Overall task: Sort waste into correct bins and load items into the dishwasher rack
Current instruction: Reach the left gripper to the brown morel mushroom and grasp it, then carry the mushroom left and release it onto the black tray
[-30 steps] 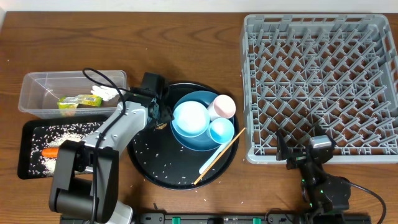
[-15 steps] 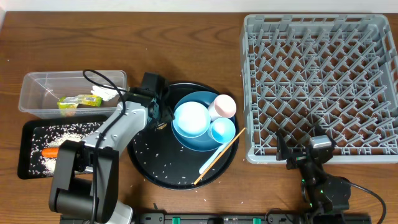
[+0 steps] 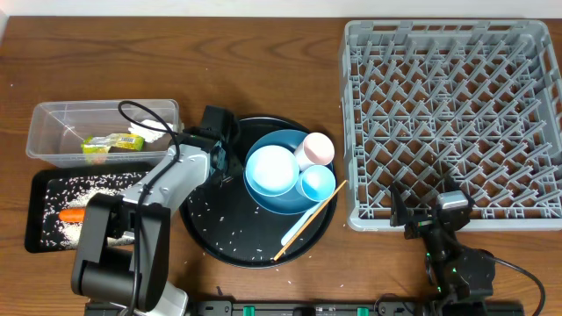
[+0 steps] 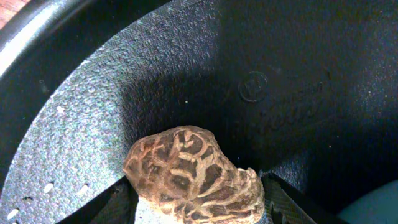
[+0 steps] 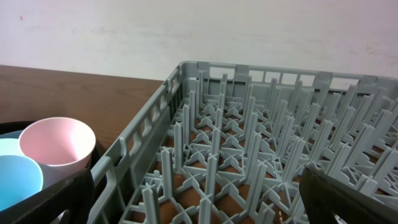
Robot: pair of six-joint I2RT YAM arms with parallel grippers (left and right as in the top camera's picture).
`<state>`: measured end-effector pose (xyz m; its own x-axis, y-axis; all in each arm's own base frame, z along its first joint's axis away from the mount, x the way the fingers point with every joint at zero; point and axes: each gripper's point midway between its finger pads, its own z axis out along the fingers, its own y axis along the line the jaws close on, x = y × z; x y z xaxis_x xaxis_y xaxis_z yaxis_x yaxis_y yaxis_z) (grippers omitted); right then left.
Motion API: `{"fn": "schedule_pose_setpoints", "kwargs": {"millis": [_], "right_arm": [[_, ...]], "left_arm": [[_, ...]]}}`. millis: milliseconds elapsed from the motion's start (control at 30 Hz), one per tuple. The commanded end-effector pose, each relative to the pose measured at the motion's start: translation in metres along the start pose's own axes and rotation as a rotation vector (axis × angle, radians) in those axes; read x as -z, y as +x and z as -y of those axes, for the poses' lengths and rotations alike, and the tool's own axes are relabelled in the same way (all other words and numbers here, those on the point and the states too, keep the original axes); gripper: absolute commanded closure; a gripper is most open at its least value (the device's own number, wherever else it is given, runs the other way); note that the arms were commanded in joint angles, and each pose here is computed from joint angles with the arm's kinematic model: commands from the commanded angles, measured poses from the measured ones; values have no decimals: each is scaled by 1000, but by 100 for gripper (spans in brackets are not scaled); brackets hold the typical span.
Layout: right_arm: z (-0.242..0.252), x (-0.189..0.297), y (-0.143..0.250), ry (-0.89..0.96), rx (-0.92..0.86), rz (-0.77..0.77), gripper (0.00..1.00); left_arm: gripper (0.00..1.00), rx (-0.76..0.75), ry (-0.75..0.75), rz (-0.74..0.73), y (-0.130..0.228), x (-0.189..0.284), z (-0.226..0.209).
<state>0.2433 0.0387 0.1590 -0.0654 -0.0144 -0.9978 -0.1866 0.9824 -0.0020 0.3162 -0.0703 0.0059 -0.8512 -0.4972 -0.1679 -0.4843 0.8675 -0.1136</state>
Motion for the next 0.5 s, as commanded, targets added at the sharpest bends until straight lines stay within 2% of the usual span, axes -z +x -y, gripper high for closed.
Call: {"fn": "schedule_pose_setpoints", "kwargs": {"millis": [0, 167, 467], "right_arm": [[-2, 0, 1, -10, 8, -1, 1], [-2, 0, 1, -10, 8, -1, 1], [-2, 0, 1, -10, 7, -1, 1]], "left_arm": [[39, 8, -25, -3, 3, -5, -5], [46, 13, -17, 6, -2, -1, -4], [48, -14, 72, 104, -17, 44, 8]]}}
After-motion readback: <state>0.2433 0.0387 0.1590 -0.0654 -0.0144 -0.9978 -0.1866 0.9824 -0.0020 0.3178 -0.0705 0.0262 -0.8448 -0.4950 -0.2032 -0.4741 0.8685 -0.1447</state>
